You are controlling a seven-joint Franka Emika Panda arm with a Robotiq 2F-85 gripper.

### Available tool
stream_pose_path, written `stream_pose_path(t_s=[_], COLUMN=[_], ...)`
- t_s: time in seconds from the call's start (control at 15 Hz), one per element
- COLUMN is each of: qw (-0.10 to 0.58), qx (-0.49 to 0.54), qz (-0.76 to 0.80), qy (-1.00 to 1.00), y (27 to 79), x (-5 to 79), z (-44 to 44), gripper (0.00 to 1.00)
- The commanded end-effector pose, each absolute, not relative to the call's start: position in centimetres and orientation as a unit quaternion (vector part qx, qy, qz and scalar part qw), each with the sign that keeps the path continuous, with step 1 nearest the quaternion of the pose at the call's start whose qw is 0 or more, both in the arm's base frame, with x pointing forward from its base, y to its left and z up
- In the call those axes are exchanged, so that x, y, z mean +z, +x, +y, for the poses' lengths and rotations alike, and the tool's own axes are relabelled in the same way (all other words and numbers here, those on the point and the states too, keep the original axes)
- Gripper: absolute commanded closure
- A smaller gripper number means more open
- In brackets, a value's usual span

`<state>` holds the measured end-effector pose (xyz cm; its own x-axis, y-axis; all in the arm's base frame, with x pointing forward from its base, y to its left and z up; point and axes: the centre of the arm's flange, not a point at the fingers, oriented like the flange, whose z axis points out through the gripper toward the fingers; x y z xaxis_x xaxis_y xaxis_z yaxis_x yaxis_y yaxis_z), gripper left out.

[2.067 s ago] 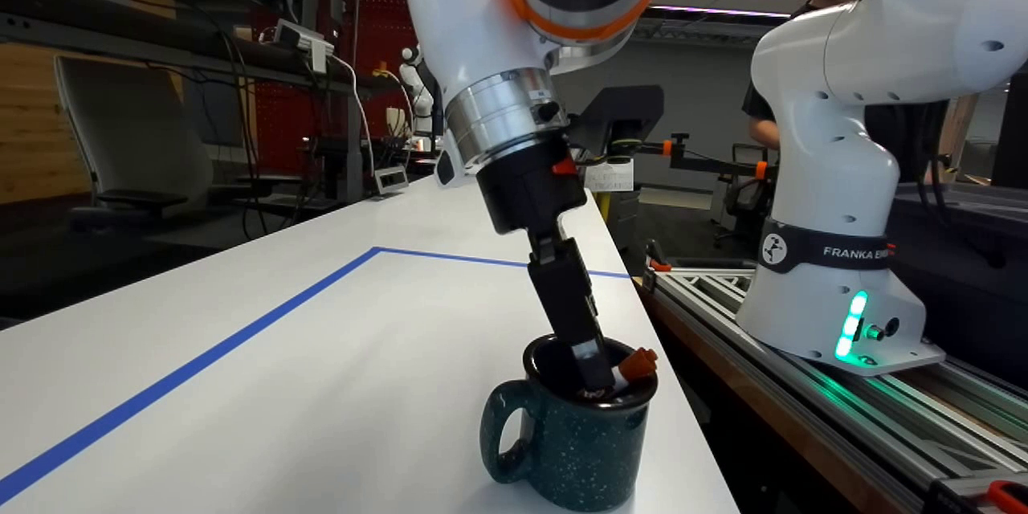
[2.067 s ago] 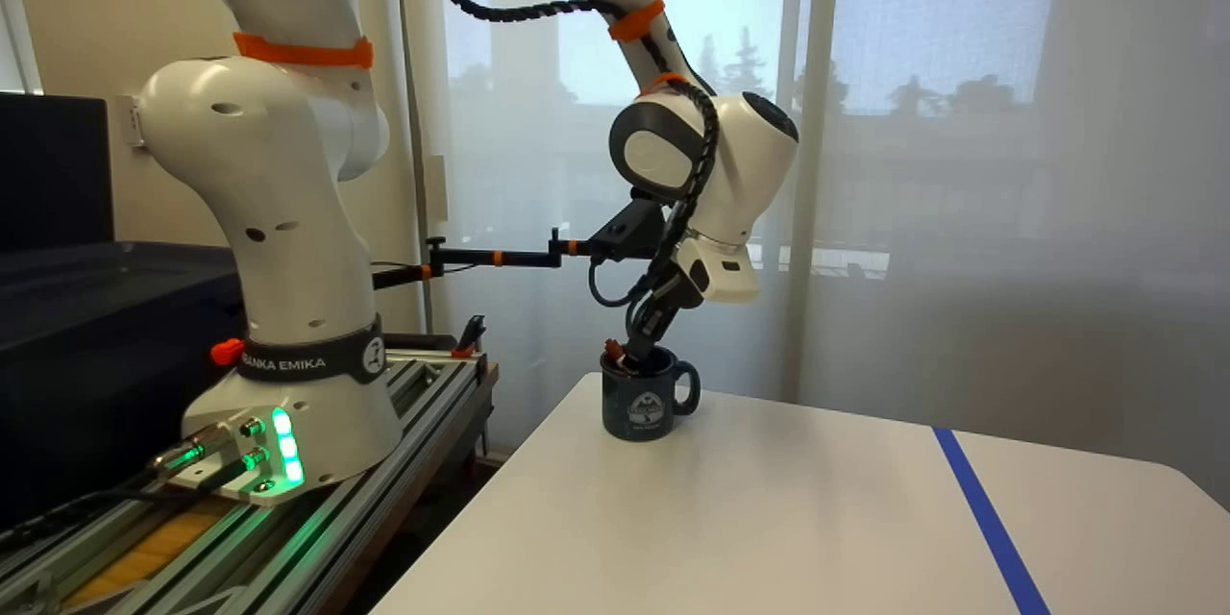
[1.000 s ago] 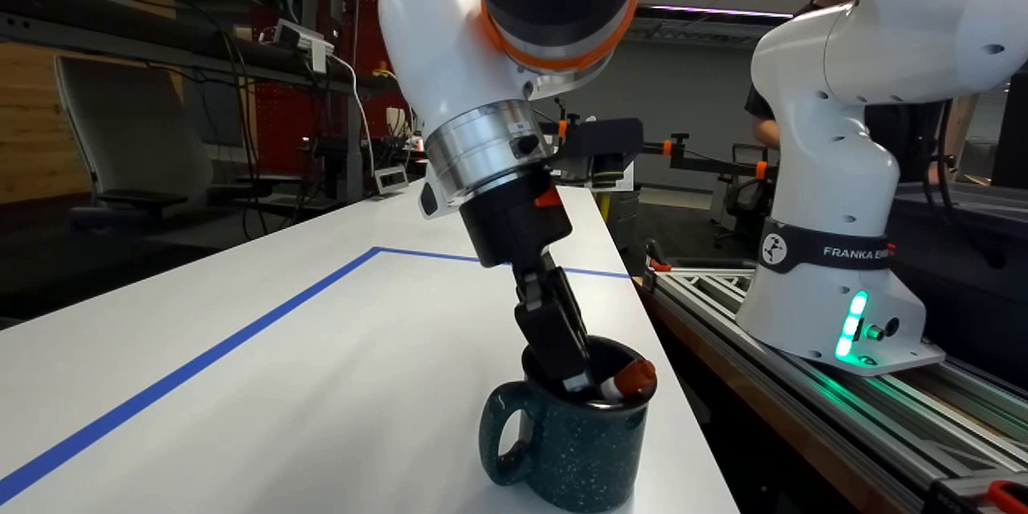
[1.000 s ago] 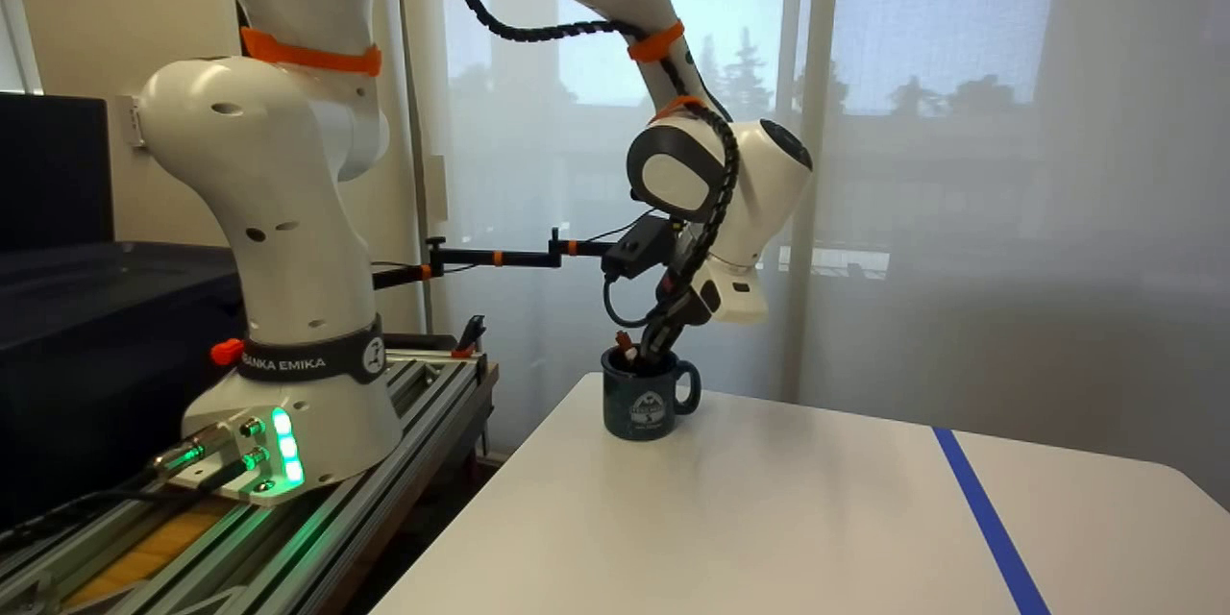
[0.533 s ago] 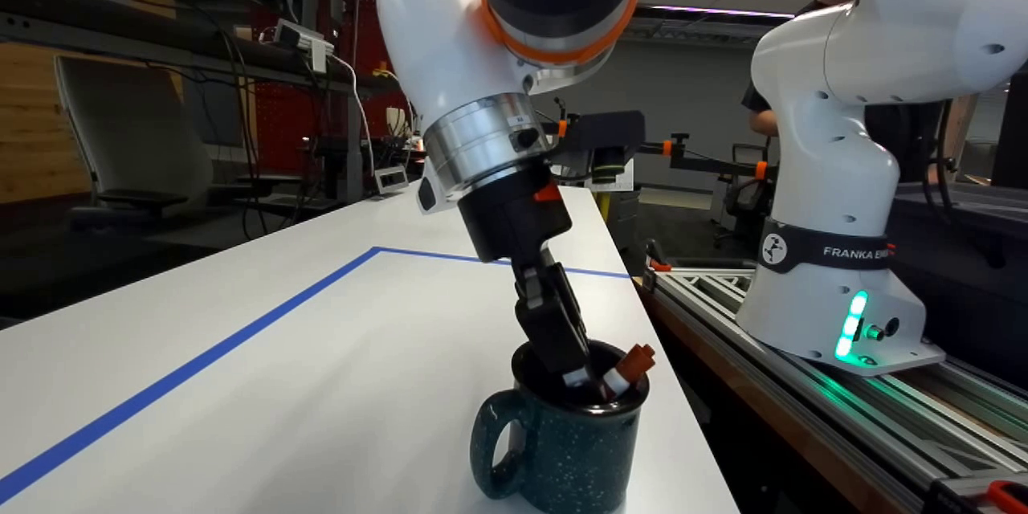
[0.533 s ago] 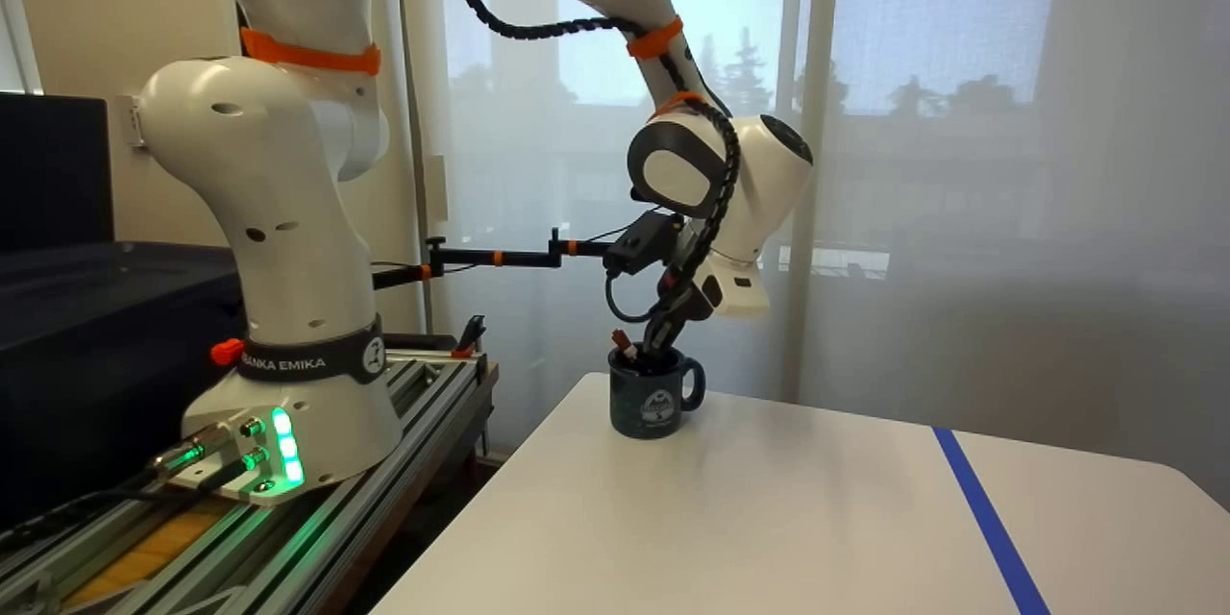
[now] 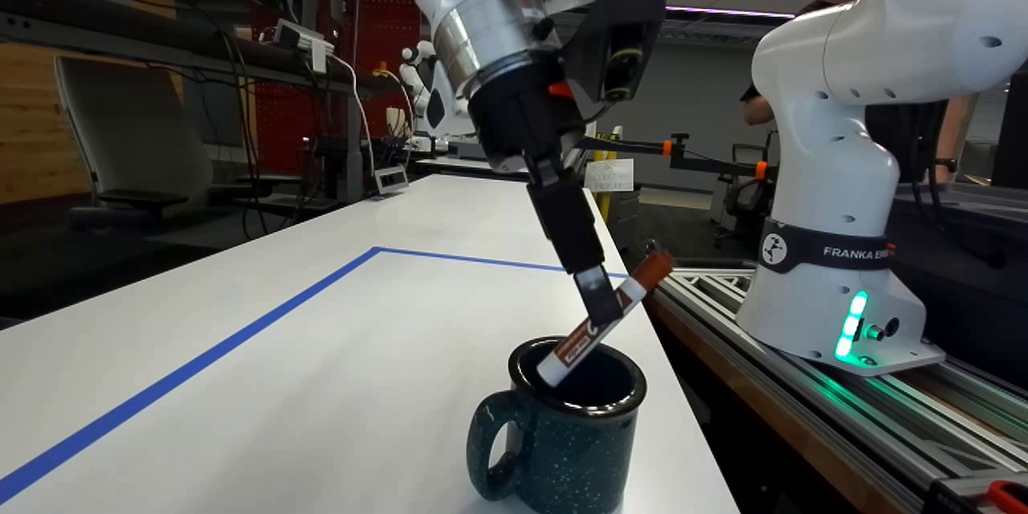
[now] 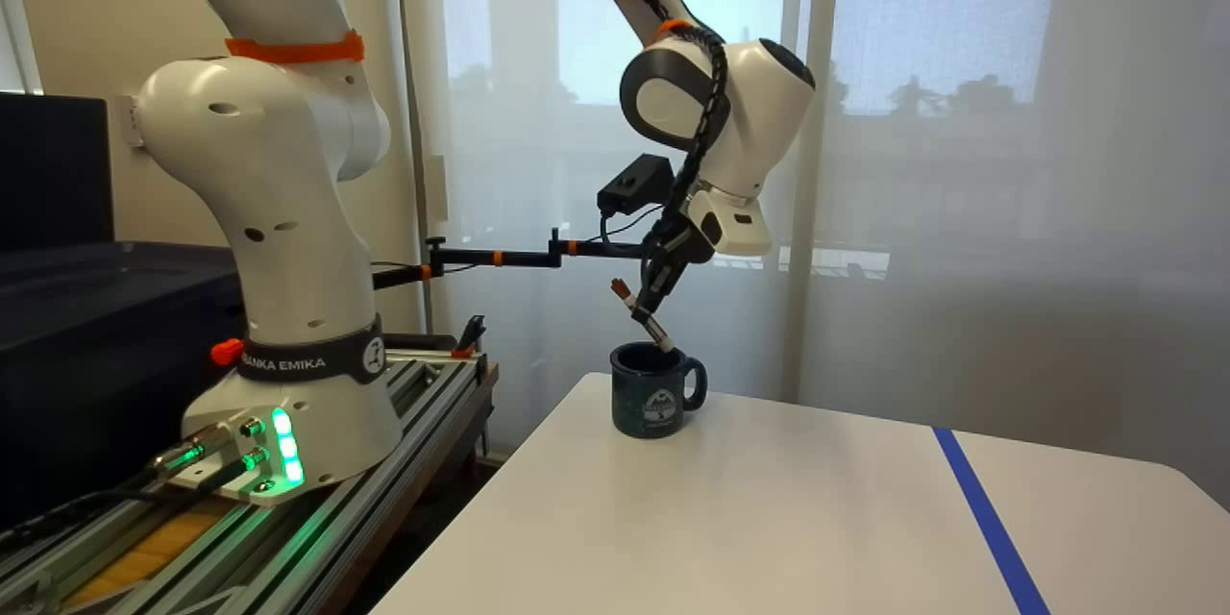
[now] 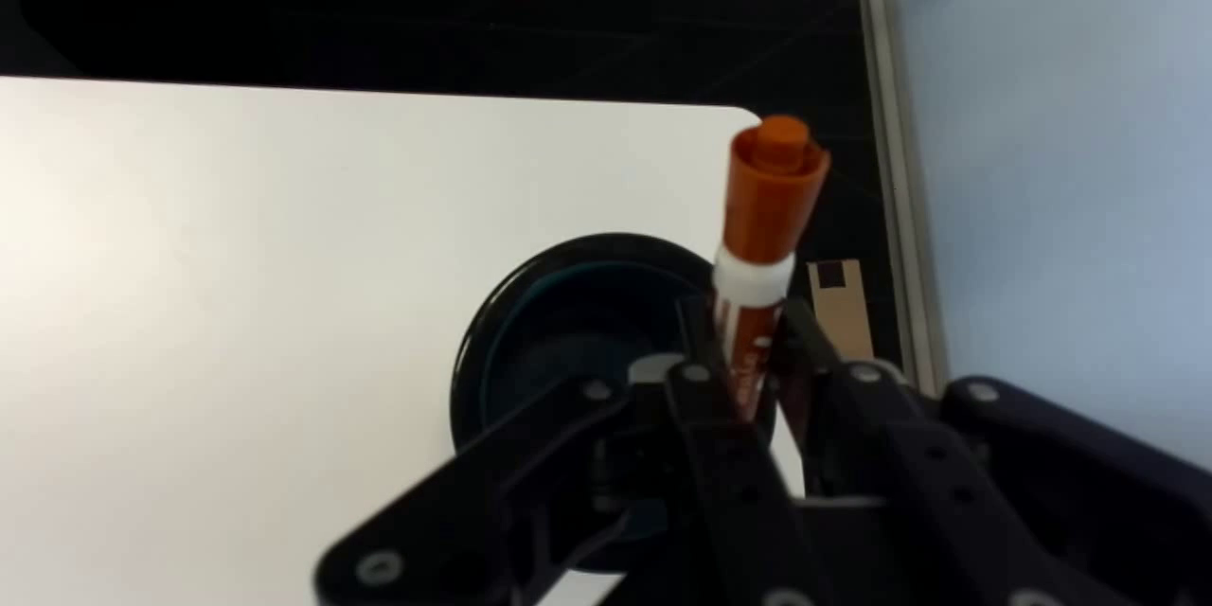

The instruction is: Put the marker on the table

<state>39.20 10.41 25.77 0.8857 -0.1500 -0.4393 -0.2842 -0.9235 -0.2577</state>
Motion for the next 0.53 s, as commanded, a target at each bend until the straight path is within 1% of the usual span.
stream_pose_path(t_s=[0.0, 0.07, 0.2, 0.47], qw=[0.143, 0.133, 0.088, 0.006], qx=[0.18, 0.169, 0.161, 0.169], qz=[0.144, 0.158, 0.193, 0.242], qy=[-0.963, -0.964, -0.964, -0.955], y=[35.9, 35.5, 34.6, 32.6], x=[31.4, 31.9, 31.7, 29.4], z=[7.8, 6.9, 4.7, 1.0], gripper=[0.95, 0.95, 0.95, 0.95])
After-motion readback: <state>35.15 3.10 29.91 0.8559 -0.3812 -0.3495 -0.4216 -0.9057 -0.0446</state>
